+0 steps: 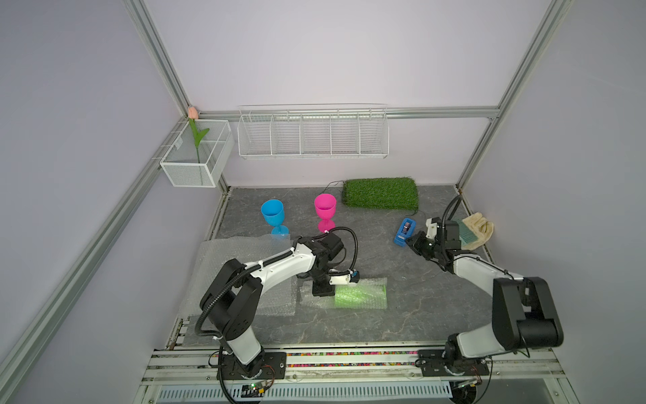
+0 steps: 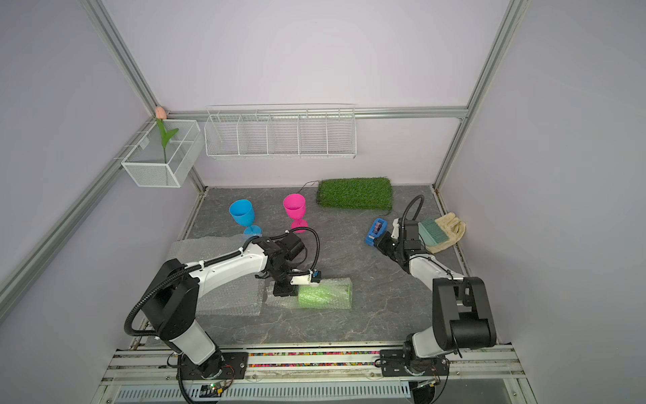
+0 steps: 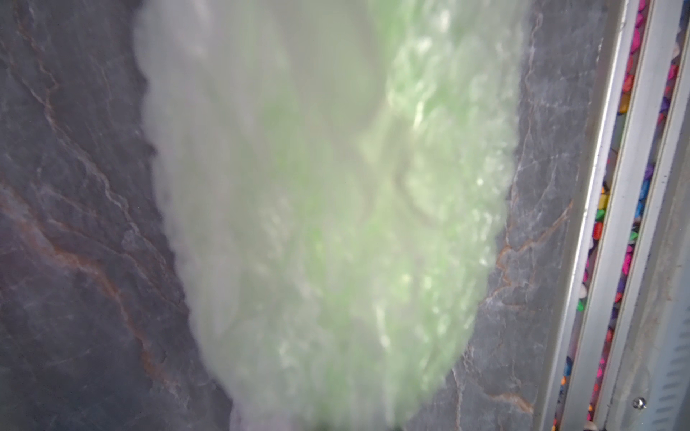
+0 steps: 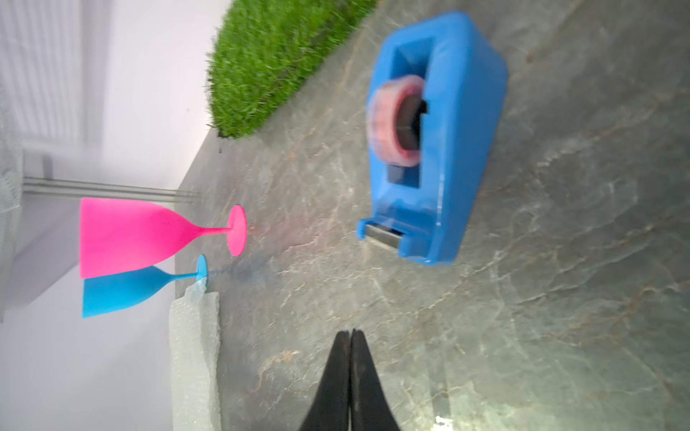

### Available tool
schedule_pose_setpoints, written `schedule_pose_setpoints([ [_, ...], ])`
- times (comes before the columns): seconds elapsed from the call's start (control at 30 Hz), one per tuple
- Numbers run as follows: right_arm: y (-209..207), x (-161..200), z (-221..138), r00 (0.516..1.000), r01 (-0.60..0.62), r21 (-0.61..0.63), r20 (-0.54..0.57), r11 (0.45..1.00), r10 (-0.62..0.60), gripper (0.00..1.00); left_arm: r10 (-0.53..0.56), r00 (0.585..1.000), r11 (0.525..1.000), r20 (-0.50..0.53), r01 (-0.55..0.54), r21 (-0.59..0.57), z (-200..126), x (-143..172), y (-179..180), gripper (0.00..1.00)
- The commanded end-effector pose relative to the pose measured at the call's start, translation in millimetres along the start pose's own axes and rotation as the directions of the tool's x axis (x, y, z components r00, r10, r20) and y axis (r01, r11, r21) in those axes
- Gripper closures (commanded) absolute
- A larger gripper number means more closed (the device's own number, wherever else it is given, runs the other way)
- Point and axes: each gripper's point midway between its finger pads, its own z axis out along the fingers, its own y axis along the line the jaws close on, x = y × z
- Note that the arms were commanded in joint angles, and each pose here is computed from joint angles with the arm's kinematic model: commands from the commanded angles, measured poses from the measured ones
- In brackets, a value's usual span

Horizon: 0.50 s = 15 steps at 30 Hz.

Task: Wrap wine glasses in bubble wrap
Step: Tear off the tape using the Tape Cutter, then stick the tape on the bubble wrap.

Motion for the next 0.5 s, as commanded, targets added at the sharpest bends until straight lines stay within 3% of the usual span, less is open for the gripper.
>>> schedule_pose_setpoints([
  [0.0,21.5,3.1,-22.7,0.991,0.133,0.008,0.002,0.991,-0.133,0.93,0.000,1.000,0.999,-0.023,0.001,0.033,1.1,1.3,-4.8,1.00],
  [0.3,100.7,13.2,-101.0,0.924,0.380,-0.101,0.078,0.919,-0.374,0.93,0.001,1.000,1.000,-0.016,-0.001,0.025,-0.5,0.0,-3.6,1.00],
  [0.47,146.8,43.4,-139.7,0.870,0.492,-0.223,0.081,0.842,-0.487,0.93,0.002,1.000,1.000,-0.016,-0.002,0.017,-1.4,-0.2,-2.6,1.00],
])
